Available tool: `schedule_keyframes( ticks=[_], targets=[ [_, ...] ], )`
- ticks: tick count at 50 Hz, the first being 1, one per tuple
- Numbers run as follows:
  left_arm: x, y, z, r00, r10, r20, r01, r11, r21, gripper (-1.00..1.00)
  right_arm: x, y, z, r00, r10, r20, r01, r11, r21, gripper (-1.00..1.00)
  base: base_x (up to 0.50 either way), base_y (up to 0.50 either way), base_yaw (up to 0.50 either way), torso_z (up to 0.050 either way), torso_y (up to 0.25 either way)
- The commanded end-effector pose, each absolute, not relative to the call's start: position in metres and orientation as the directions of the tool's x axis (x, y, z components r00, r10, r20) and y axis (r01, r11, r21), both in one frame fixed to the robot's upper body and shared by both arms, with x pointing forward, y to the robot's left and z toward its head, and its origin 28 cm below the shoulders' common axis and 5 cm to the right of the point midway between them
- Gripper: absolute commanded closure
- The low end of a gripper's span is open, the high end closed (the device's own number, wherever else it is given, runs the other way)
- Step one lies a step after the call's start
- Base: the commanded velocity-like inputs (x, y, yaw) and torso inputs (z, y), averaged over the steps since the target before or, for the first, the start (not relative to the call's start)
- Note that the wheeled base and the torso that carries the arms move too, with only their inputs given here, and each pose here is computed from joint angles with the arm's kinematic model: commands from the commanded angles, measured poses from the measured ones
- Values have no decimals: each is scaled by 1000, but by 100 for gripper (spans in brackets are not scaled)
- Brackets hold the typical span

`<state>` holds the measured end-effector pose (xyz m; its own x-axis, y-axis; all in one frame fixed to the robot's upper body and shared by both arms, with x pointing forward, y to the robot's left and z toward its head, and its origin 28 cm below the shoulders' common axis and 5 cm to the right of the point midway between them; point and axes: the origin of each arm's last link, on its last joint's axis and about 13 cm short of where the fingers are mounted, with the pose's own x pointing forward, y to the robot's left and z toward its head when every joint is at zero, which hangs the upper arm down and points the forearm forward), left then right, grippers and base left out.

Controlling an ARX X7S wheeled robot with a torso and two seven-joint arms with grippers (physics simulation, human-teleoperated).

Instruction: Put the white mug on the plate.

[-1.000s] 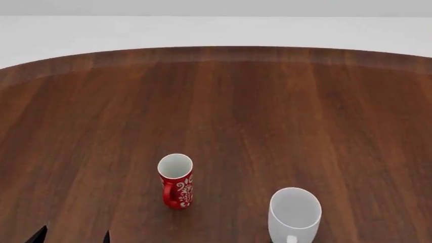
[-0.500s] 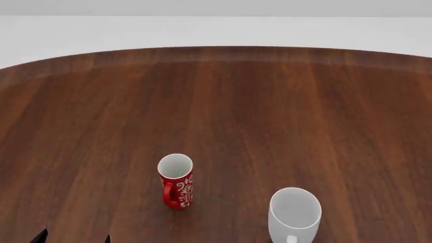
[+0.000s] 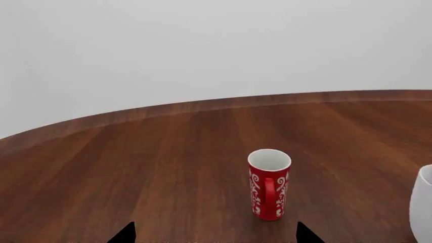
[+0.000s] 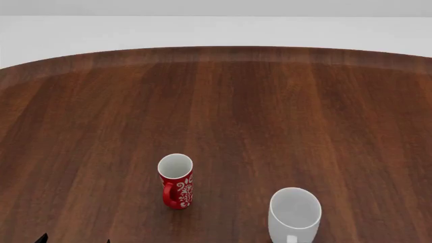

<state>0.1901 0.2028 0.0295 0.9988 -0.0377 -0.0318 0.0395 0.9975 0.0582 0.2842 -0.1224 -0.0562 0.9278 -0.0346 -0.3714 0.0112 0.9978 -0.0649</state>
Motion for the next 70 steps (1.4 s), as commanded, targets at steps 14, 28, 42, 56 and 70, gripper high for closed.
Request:
schedule_keyframes(
  ticks=[14, 28, 42, 56, 70],
  targets=[
    [189, 203, 33, 999, -32, -25, 33, 998, 60, -100, 286, -125, -56, 938, -61, -341, 51, 998, -37, 100, 0, 0, 0, 0, 0],
    [196, 204, 32, 999, -31, -29, 33, 997, 64, -100, 265, -126, -38, 962, -85, -258, 71, 996, -63, 100, 0, 0, 0, 0, 0],
    [206, 201, 26, 997, -61, -39, 64, 996, 66, -100, 215, -129, -3, 980, -108, -168, 96, 992, -77, 100, 0, 0, 0, 0, 1],
    [210, 202, 19, 997, -62, -54, 65, 996, 58, -100, 175, -124, 12, 985, -108, -136, 93, 990, -108, 100, 0, 0, 0, 0, 0],
    [210, 201, 14, 995, -74, -66, 77, 996, 53, -100, 152, -119, 11, 981, -101, -167, 80, 989, -126, 100, 0, 0, 0, 0, 1]
  ],
)
